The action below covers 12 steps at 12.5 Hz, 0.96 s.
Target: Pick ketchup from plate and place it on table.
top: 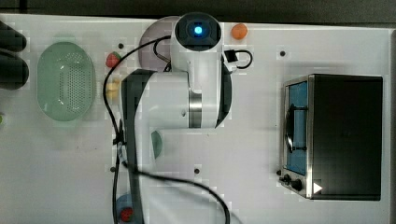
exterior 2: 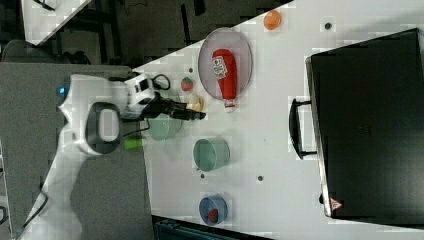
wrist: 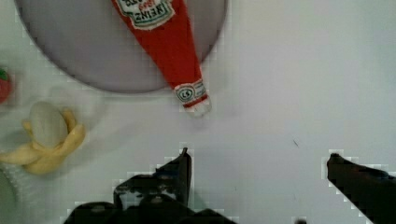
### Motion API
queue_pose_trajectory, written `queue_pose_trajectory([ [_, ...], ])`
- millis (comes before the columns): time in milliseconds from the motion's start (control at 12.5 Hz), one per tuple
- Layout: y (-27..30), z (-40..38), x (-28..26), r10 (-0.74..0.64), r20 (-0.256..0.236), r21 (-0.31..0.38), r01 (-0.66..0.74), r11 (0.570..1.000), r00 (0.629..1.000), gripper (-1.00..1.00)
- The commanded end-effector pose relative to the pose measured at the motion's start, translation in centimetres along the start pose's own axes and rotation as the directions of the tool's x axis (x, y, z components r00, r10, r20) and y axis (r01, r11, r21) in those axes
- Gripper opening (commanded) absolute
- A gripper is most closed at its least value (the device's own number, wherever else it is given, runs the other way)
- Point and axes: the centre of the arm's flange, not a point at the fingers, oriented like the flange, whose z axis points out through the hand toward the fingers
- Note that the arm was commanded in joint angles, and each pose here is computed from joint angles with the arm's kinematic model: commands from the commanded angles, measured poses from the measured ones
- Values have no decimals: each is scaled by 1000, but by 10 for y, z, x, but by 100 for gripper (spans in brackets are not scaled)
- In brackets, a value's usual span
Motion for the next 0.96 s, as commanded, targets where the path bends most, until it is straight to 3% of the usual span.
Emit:
queue_pose_trajectory([
  [80, -10, 7, 20, -246, -79, 6, 247, 969, 966, 100],
  [400, -28, 67, 43, -322, -85, -25, 321, 947, 943, 100],
  [960, -66, 142, 78, -367, -175, -11, 371, 929, 914, 100],
])
